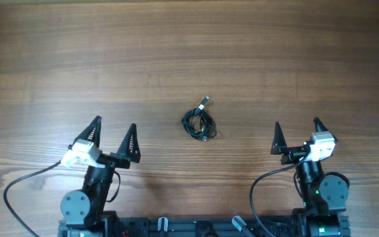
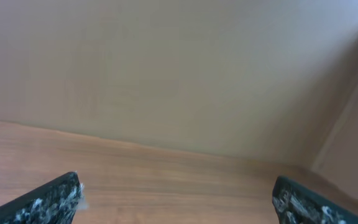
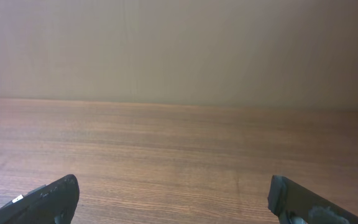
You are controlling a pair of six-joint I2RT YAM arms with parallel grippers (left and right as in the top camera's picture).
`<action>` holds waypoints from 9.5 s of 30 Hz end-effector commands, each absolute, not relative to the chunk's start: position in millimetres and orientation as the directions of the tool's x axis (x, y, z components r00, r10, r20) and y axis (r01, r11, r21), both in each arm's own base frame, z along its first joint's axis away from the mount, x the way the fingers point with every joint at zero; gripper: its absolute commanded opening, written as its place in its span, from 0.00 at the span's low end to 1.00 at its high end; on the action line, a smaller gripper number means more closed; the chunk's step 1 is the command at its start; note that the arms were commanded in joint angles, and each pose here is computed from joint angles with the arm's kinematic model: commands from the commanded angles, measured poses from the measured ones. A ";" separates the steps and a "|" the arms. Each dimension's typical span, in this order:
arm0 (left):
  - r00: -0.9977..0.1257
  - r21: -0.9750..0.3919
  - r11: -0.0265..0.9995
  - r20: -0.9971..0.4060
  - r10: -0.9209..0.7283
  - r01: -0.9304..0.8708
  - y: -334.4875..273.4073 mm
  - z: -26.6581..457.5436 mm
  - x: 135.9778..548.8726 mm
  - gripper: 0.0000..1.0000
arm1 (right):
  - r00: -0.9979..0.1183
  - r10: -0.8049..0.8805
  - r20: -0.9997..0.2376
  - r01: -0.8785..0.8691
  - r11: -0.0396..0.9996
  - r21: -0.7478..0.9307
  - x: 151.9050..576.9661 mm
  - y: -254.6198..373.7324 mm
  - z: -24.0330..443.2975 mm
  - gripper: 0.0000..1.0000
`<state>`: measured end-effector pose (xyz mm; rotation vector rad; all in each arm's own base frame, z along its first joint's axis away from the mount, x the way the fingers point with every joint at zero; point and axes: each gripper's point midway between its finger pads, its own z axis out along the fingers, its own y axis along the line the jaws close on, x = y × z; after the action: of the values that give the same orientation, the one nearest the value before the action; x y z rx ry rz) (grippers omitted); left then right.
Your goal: Untangle cables
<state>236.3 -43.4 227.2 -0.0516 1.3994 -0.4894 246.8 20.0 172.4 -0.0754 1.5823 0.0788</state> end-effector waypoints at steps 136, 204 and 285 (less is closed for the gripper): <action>-0.864 -0.687 0.645 -0.497 -0.082 0.334 -234.9 217.4 329.5 0.04 | -0.822 0.451 -0.348 -0.317 0.146 0.937 298.8 219.5 167.0 0.05; -0.941 -0.355 0.898 -0.118 -0.317 -0.258 -188.9 19.4 330.3 0.18 | -0.868 0.477 -0.135 -0.011 0.252 0.968 307.1 168.1 98.5 0.99; -0.896 -0.880 0.452 -0.076 -0.438 -0.146 -102.1 206.8 335.4 0.59 | -0.867 0.280 -0.411 -0.365 0.204 0.909 278.9 214.0 137.9 0.05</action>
<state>341.7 -87.2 202.8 -0.7079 2.3946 -1.4752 281.4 213.1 139.0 -0.1569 1.9490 1.6380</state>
